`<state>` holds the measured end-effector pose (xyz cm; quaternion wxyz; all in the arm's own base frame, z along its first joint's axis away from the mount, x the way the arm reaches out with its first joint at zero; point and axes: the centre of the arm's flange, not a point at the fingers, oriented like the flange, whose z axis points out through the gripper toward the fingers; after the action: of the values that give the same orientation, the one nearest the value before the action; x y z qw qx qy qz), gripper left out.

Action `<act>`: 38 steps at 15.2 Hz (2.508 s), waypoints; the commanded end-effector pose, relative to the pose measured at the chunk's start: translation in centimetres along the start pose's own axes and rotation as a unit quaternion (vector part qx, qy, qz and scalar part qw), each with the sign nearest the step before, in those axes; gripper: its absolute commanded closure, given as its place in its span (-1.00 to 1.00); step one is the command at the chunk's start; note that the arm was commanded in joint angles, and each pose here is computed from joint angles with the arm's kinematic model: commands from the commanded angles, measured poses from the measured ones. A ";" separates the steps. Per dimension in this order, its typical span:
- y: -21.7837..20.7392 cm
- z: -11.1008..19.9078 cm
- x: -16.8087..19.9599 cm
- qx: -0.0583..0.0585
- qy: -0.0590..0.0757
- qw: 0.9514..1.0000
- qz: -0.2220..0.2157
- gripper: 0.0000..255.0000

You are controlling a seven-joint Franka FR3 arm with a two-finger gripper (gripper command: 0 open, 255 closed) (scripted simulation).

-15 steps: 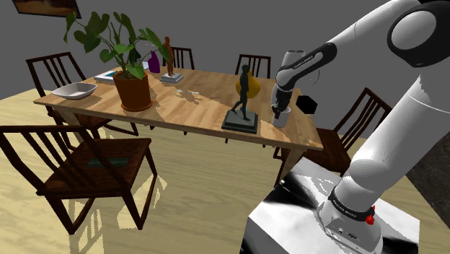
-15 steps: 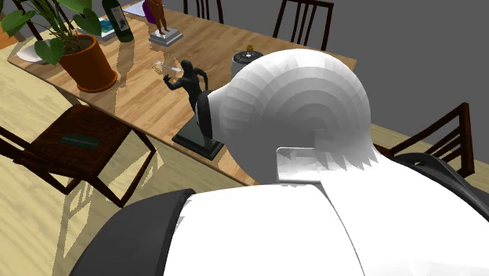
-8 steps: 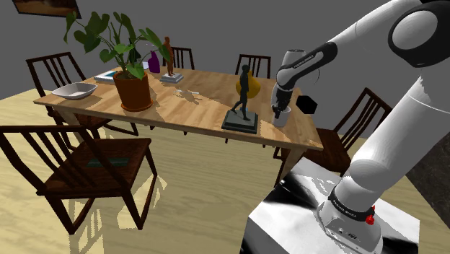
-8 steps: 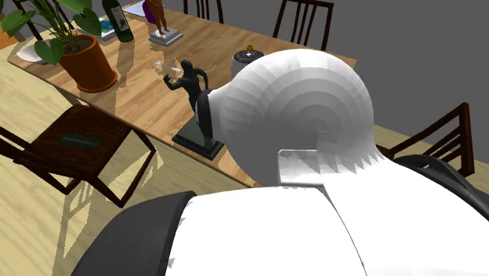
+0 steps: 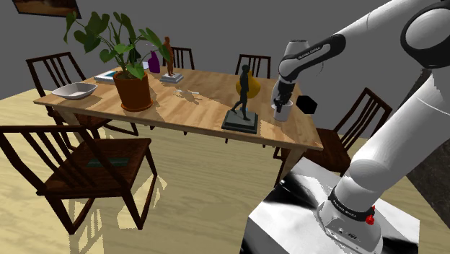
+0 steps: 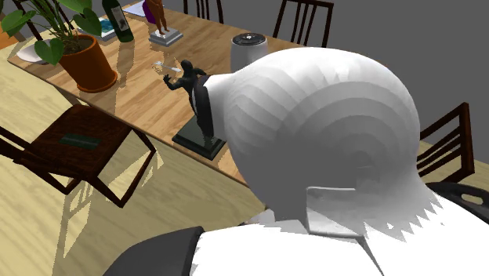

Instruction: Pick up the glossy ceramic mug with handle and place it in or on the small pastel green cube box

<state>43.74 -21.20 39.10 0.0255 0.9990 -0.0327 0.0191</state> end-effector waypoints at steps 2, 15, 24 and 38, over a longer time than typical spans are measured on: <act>0.1 -1.7 0.1 0.000 0.000 1.000 0.000 1.00; 0.4 -8.5 0.4 0.000 0.000 1.000 0.000 1.00; 0.7 -13.0 0.6 0.000 0.000 1.000 0.000 1.00; 19.0 -13.5 2.5 0.000 0.000 1.000 0.000 1.00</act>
<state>44.63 -38.15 53.53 0.0253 0.9989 -0.0339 0.0188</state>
